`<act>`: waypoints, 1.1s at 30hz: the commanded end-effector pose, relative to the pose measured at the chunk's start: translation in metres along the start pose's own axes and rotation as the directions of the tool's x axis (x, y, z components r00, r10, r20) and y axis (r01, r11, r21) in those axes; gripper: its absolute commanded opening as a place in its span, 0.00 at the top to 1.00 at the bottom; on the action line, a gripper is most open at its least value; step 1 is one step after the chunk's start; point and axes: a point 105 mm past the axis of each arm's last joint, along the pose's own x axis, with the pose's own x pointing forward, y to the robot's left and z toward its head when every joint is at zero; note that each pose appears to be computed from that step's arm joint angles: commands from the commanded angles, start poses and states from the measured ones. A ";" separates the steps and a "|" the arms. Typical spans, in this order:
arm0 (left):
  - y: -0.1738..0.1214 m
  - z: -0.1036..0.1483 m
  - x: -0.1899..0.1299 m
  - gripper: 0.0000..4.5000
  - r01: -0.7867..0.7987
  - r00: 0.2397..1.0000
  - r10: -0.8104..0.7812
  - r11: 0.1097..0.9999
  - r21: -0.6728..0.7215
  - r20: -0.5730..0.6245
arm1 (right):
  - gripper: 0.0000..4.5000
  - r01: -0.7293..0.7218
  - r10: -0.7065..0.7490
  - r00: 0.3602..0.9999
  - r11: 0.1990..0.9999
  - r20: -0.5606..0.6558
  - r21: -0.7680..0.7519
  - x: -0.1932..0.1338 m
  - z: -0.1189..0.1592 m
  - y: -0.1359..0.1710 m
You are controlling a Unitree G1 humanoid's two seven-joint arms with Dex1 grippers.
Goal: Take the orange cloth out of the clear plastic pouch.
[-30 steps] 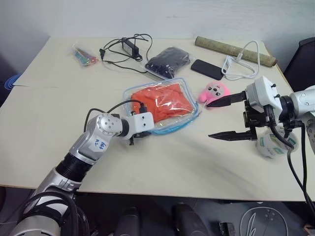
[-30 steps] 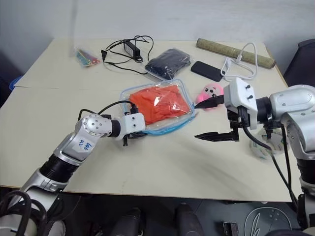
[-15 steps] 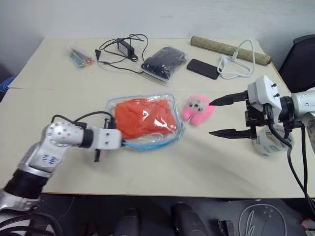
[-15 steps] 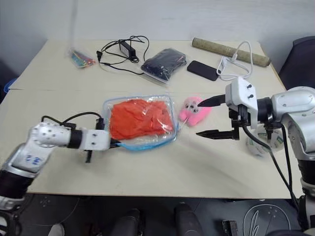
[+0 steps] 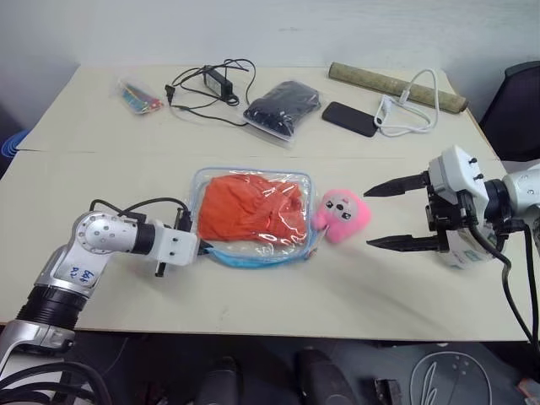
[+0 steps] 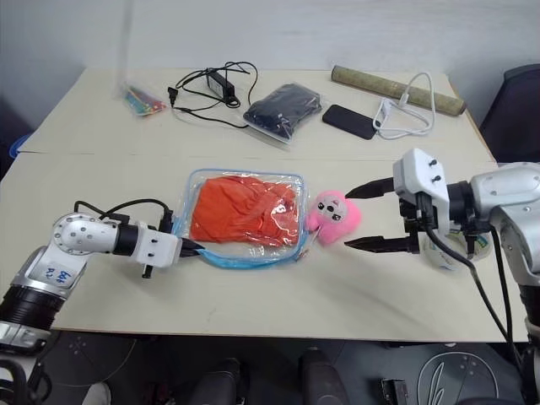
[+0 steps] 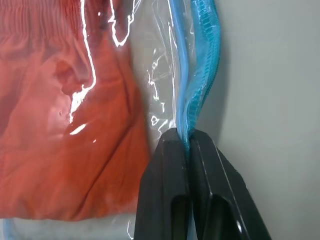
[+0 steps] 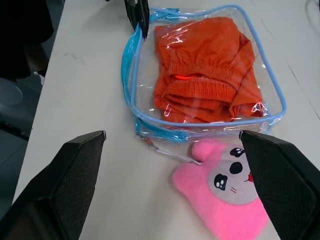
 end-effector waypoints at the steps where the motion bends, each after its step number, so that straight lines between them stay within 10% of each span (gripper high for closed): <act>1: 0.003 0.002 -0.001 1.00 -0.049 0.999 0.049 0.998 -0.043 -0.016 | 0.00 0.053 -0.053 0.999 0.998 -0.006 -0.045 -0.010 0.008 -0.002; 6: 0.006 0.007 0.002 1.00 -0.110 0.994 0.109 0.988 -0.112 -0.018 | 0.00 0.078 -0.078 0.997 0.996 -0.008 -0.034 -0.008 0.002 -0.004; 20: -0.007 0.068 -0.062 0.11 -0.032 0.946 0.207 0.824 -0.565 0.248 | 0.00 0.271 -0.274 0.962 0.954 0.009 0.129 0.004 -0.033 -0.013; 25: -0.003 0.125 -0.109 0.11 0.178 0.877 0.159 0.770 -0.613 0.454 | 0.00 0.372 -0.399 0.916 0.879 0.033 0.299 0.026 -0.058 -0.026; 30: 0.001 0.132 -0.108 0.11 0.150 0.894 0.163 0.769 -0.621 0.418 | 0.00 0.398 -0.432 0.902 0.838 0.010 0.372 0.044 -0.081 -0.031; 33: 0.002 0.127 -0.103 0.10 0.118 0.908 0.172 0.771 -0.626 0.382 | 0.20 0.392 -0.429 0.903 0.832 0.007 0.393 0.050 -0.091 -0.030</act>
